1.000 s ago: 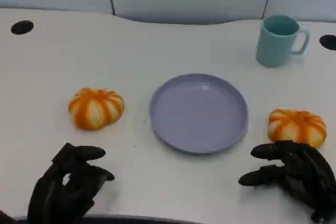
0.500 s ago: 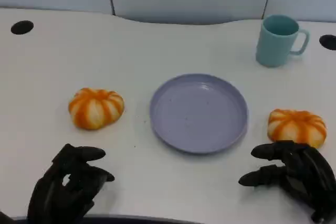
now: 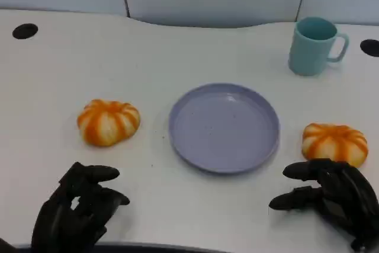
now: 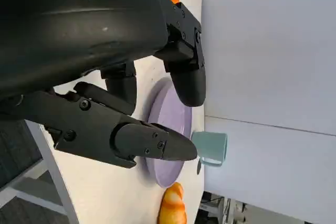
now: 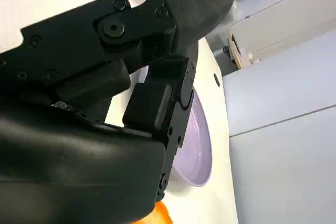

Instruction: Grasp the bread from the table and place it into the plate.

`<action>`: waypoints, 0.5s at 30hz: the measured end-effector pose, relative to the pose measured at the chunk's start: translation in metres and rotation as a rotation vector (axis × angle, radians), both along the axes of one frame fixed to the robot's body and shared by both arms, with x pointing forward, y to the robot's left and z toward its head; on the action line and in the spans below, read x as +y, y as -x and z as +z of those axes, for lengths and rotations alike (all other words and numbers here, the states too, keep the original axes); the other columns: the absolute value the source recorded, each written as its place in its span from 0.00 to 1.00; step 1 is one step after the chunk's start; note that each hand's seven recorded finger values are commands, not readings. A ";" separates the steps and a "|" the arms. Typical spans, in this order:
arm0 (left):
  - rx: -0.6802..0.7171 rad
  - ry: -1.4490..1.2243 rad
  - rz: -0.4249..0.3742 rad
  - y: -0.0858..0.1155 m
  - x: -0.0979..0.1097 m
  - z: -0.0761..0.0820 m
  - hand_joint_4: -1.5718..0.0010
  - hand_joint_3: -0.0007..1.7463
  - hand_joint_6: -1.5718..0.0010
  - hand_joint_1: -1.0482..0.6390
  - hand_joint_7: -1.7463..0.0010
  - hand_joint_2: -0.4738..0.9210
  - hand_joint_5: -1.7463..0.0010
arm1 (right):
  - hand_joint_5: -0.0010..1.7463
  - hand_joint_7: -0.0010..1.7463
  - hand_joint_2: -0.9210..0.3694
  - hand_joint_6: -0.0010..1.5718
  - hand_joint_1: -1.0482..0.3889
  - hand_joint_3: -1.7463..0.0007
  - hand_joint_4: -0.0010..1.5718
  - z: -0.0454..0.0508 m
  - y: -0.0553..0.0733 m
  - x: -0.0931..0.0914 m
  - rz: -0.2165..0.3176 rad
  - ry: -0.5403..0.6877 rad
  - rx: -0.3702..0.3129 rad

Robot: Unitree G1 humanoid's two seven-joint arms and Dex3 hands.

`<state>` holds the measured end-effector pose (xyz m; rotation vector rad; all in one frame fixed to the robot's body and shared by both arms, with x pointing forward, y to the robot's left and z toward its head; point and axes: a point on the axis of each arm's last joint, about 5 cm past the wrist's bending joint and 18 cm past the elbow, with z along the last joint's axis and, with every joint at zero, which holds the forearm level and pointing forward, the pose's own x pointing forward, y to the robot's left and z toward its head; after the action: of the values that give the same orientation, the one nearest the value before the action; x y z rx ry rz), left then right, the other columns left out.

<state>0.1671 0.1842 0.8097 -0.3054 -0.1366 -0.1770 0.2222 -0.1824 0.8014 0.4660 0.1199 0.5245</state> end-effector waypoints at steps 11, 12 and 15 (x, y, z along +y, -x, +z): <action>-0.061 -0.146 0.016 -0.006 0.006 0.013 0.85 0.09 0.81 0.37 0.34 1.00 0.11 | 0.01 0.00 0.00 0.88 0.27 0.93 0.95 0.0001 0.000 0.001 -0.001 0.001 -0.007; -0.080 -0.187 0.022 -0.008 0.008 0.018 0.85 0.08 0.80 0.37 0.37 1.00 0.12 | 0.01 0.00 0.00 0.88 0.27 0.93 0.95 0.0001 0.000 0.001 0.000 0.000 -0.008; -0.157 -0.332 0.037 -0.017 0.012 0.039 0.84 0.08 0.78 0.37 0.47 1.00 0.18 | 0.01 0.01 0.00 0.88 0.28 0.93 0.95 0.0000 0.000 0.002 0.002 -0.002 -0.010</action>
<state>0.1837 0.1963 0.8484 0.0427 -0.2644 -0.1834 0.2220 -0.1809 0.8014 0.4650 0.1103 0.5287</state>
